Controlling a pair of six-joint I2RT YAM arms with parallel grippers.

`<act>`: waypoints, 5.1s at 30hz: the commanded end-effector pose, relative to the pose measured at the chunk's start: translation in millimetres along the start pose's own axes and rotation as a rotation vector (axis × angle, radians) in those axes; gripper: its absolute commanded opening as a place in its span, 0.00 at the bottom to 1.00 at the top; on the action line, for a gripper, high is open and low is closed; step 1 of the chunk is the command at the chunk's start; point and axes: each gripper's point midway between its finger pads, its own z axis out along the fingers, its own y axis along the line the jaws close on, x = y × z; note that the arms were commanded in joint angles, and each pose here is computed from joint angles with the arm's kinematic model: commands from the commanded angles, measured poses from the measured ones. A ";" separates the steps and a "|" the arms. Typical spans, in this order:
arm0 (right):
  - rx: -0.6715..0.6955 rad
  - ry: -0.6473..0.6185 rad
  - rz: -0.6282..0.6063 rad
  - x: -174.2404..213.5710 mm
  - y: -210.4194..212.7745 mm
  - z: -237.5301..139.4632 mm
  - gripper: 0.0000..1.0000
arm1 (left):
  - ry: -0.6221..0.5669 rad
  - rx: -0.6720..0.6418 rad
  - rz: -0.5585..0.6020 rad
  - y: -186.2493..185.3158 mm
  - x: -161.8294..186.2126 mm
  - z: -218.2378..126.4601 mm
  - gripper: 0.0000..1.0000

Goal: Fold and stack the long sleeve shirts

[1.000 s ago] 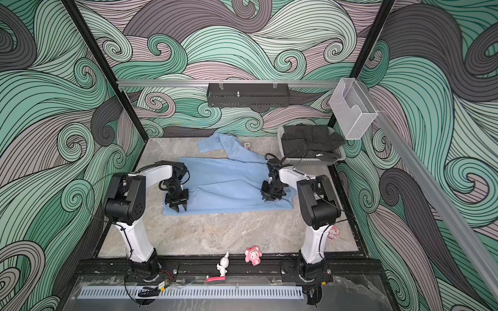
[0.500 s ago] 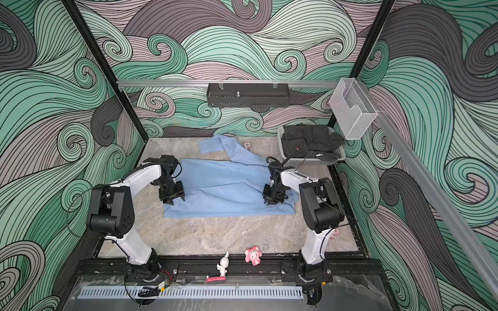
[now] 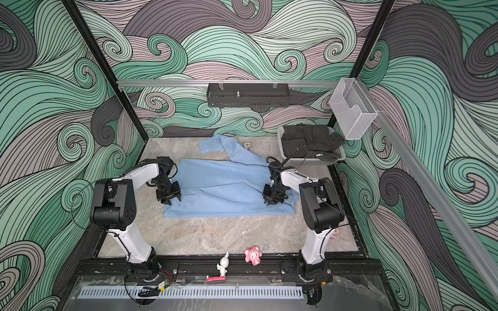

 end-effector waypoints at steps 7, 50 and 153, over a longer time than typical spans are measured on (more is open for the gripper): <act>0.094 0.058 0.021 15.2 -24.5 8.9 0.20 | 0.045 0.011 0.014 -1.9 -4.3 9.8 0.33; 0.100 0.080 0.027 14.8 -26.6 17.1 0.20 | -0.004 0.125 0.049 -8.7 8.4 -41.9 0.13; 0.038 -0.556 -0.930 -176.3 127.9 -91.2 0.53 | -0.191 0.236 0.095 -73.3 -105.7 -75.4 0.53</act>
